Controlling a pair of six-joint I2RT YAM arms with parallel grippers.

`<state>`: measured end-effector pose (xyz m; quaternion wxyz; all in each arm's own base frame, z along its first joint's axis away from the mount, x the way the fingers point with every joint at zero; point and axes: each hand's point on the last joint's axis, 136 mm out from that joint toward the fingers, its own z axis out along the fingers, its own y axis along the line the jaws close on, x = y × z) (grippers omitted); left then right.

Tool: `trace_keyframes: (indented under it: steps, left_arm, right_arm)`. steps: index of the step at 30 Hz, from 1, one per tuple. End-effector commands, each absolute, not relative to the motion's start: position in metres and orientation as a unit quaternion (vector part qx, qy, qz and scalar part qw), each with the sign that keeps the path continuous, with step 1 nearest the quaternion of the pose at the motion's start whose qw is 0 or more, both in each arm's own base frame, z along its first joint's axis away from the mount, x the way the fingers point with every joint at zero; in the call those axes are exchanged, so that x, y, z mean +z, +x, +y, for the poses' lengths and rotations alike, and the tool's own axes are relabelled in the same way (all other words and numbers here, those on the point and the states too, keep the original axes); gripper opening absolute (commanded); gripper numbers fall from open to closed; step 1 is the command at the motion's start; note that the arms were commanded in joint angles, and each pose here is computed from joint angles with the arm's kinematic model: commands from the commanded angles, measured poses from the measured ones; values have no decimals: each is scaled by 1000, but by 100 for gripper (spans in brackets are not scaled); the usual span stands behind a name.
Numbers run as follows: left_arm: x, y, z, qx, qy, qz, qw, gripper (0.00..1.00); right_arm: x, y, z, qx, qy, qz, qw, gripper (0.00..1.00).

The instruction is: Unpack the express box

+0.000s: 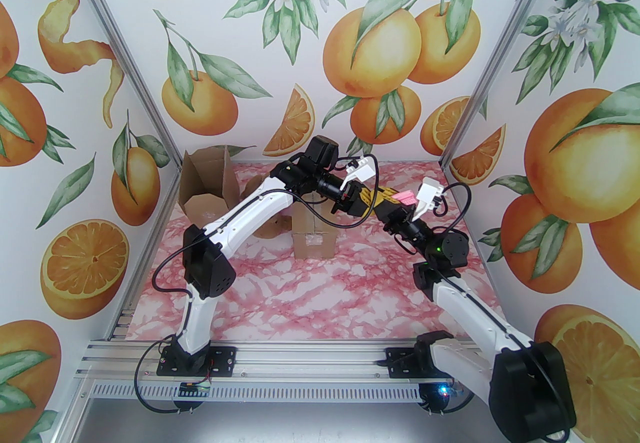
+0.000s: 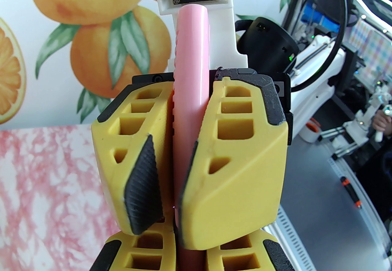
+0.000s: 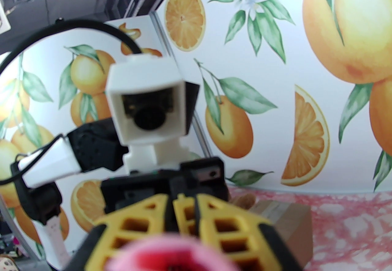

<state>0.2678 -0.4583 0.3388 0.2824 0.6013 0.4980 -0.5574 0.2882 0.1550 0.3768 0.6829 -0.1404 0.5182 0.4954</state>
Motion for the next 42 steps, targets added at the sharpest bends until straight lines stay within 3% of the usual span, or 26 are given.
trace_keyframes:
  steps: [1,5,8,9,16,25,33,42]
  left_arm:
    - [357,261,-451,-556,610,484,291,0]
    - [354,263,-450,-555,607,492,284,8]
    - [352,266,-450,-541,607,503,292,27]
    - [350,271,-450,-530,607,511,299,39]
    - [347,314,-436,-412,586,575,395,74]
    - [351,389,-354,-270,448,697,491,79]
    - [283,461,-276,-260,281,827,411,79]
    - [222,458,-270,-296,245,855,347,79]
  right_arm:
    - [396,281,151,475,-152,494,712,16]
    - [395,281,154,470,-154,499,712,11]
    - [394,282,152,467,-146,498,716,9]
    - [394,282,151,465,-144,497,718,9]
    - [385,293,138,428,-104,519,733,7]
    - [334,340,114,269,-5,639,721,7]
    - [287,389,98,120,107,727,668,7]
    - [222,467,146,12,40,814,580,7]
